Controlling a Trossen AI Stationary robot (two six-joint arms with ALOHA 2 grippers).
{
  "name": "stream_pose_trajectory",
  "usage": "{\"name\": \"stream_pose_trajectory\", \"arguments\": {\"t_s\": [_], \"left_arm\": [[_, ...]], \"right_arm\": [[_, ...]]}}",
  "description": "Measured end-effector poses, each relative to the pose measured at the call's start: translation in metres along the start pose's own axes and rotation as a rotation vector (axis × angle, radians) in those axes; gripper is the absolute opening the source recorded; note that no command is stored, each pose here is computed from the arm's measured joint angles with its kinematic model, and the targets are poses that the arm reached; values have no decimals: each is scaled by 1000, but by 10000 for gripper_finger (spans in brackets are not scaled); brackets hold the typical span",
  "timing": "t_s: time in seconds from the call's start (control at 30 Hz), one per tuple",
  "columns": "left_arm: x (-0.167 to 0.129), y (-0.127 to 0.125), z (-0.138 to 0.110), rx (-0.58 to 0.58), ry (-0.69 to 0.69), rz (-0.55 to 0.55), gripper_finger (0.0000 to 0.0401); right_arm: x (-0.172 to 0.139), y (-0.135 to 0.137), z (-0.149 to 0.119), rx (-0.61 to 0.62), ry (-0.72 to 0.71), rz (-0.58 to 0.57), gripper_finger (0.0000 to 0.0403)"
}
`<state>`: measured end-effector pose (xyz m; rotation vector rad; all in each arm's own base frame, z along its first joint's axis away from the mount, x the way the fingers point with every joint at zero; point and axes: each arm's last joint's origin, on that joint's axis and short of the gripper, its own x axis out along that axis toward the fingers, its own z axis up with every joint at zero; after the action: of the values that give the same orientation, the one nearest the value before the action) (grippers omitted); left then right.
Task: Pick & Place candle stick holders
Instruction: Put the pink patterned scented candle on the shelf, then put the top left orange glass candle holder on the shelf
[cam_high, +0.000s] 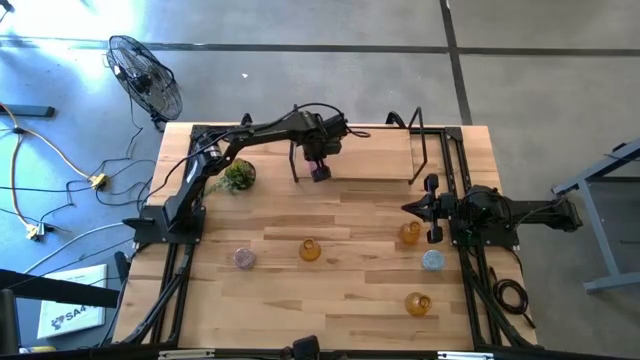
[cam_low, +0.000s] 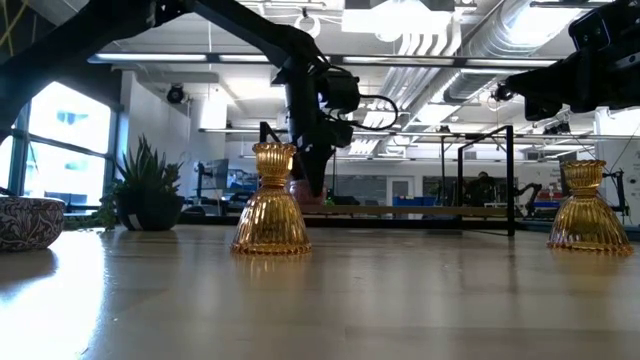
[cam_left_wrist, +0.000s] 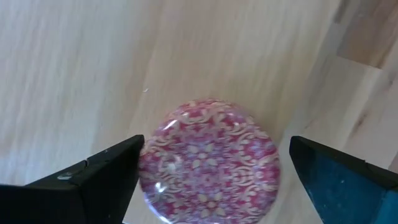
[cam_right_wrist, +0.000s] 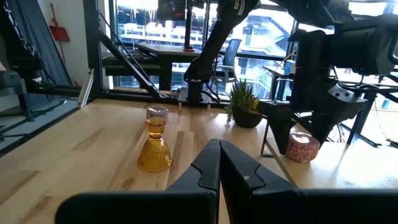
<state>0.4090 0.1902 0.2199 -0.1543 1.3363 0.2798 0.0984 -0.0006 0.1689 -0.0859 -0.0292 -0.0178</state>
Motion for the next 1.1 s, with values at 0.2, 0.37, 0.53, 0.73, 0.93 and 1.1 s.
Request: {"name": "stream_pose_trajectory", "arguments": {"t_s": [0.2,0.37,0.53,0.73,0.93,1.1], "left_arm": [[-4,-7,1,21,13,49,399],[-16,-13,8,61,-26,67,399],[-36,-28,17,103,-73,60,399],[-76,-55,18,183,-61,42,399],[-117,-99,4,241,-38,46,399],[-147,-139,-23,249,-1,26,399]], "right_arm": [[0,0,0,0,0,0,0],[0,0,0,0,0,0,0],[0,0,0,0,0,0,0],[0,0,0,0,0,0,0],[0,0,0,0,-1,0,0],[0,0,0,0,0,0,0]]}}
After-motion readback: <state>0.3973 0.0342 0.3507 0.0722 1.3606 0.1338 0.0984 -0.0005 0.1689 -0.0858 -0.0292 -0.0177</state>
